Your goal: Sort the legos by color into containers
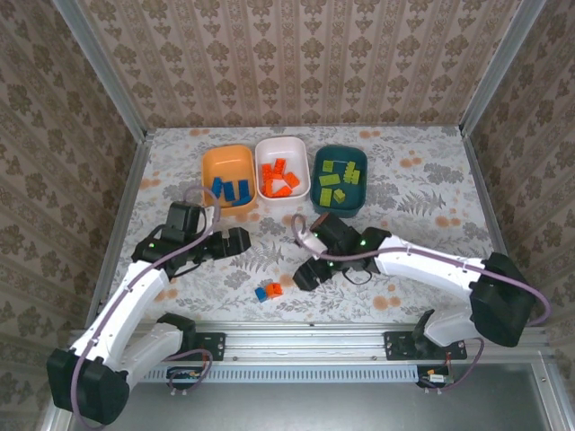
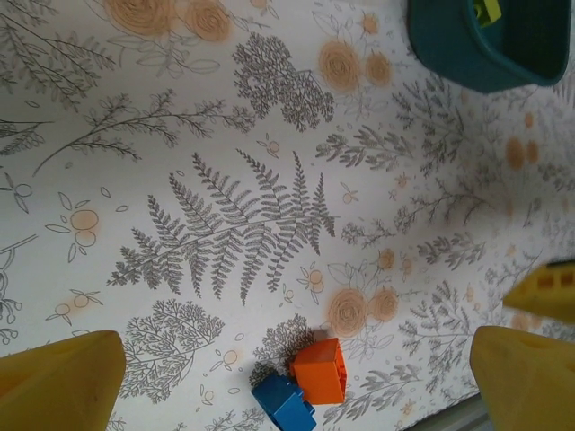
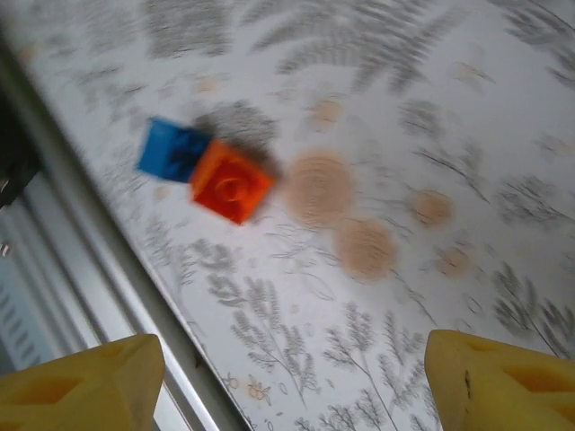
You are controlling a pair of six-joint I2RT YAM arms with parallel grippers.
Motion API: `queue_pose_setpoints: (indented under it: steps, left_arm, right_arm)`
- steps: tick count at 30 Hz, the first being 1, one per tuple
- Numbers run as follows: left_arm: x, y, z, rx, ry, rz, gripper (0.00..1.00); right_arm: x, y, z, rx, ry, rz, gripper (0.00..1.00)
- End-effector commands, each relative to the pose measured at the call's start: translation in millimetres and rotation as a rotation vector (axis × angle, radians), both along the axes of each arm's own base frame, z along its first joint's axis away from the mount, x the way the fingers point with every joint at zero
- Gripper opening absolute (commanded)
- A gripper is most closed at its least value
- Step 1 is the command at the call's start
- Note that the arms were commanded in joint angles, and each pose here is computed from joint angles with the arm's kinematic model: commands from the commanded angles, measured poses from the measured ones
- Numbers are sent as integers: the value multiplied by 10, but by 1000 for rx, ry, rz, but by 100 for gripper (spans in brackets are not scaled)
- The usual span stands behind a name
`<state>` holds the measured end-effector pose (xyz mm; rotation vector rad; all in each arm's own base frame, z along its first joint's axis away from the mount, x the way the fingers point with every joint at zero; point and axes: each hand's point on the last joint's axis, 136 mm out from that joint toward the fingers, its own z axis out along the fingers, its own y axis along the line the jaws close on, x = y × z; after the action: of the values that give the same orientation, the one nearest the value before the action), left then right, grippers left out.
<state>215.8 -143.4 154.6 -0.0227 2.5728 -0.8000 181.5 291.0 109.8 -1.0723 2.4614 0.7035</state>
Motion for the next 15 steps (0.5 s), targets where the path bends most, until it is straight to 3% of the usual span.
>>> queue_pose_setpoints:
  steps: [1,4,15]
  left_arm:
    - [-43,-3,39,-58,14,15,100]
    - [-70,11,49,-64,9,18,100]
    - [-127,70,-13,-70,19,28,100]
  right_arm:
    - [-131,193,178,133,-273,325,80]
    - [-438,213,155,227,-416,625,86]
    - [-395,458,-208,190,-435,858,85]
